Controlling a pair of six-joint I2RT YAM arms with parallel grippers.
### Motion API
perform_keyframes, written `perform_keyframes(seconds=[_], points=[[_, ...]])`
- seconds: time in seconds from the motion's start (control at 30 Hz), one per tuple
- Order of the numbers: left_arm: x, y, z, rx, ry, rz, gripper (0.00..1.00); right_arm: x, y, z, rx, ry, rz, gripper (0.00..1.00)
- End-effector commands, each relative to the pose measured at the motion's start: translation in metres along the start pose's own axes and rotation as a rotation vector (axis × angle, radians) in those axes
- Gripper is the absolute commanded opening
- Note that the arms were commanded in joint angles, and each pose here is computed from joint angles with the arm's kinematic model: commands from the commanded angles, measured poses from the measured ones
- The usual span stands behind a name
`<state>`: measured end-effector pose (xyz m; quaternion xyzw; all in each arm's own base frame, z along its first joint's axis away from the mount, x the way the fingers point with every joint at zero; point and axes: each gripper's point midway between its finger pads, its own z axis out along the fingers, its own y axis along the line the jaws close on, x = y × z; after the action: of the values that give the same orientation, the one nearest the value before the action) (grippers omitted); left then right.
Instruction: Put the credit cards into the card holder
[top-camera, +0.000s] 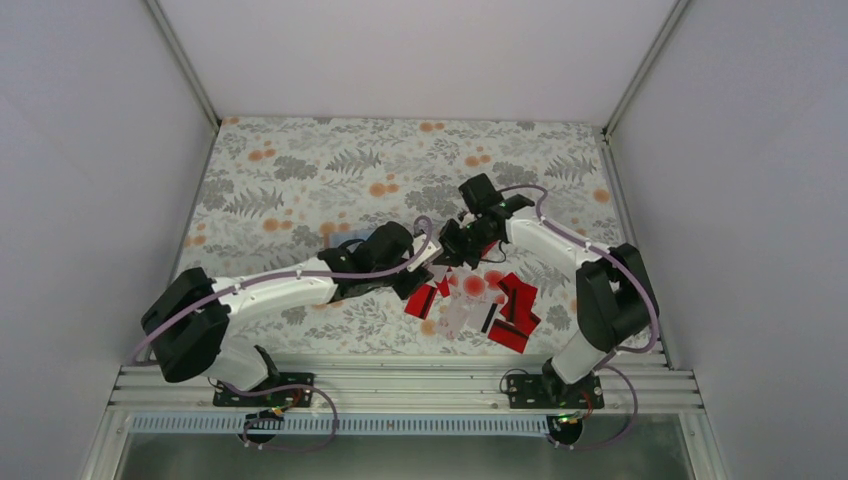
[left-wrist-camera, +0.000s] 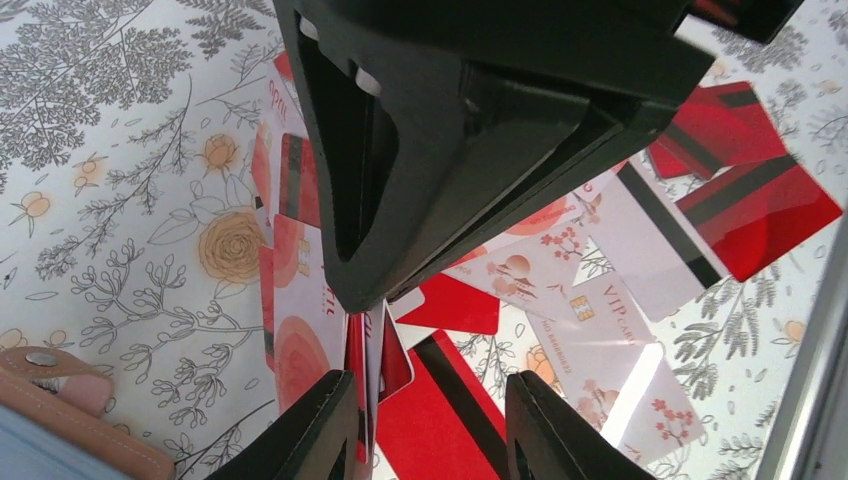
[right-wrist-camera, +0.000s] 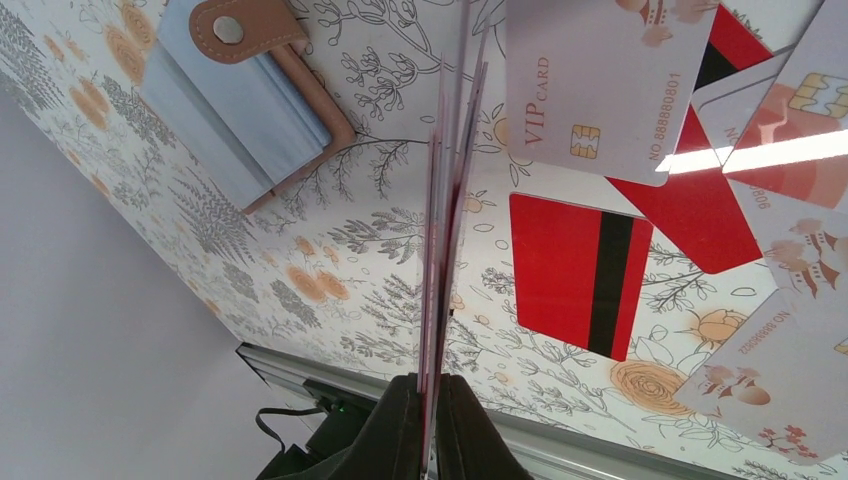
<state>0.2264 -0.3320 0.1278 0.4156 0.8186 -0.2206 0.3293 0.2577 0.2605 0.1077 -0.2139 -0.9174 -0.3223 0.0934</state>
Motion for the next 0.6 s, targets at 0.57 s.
perform_keyframes(seconds=[0.57], points=[[0.004,0.007,0.021,-0.118,0.008,0.106,0.27,0.005,0.018,-0.002,-0.019,0.030,-0.016,0.04]])
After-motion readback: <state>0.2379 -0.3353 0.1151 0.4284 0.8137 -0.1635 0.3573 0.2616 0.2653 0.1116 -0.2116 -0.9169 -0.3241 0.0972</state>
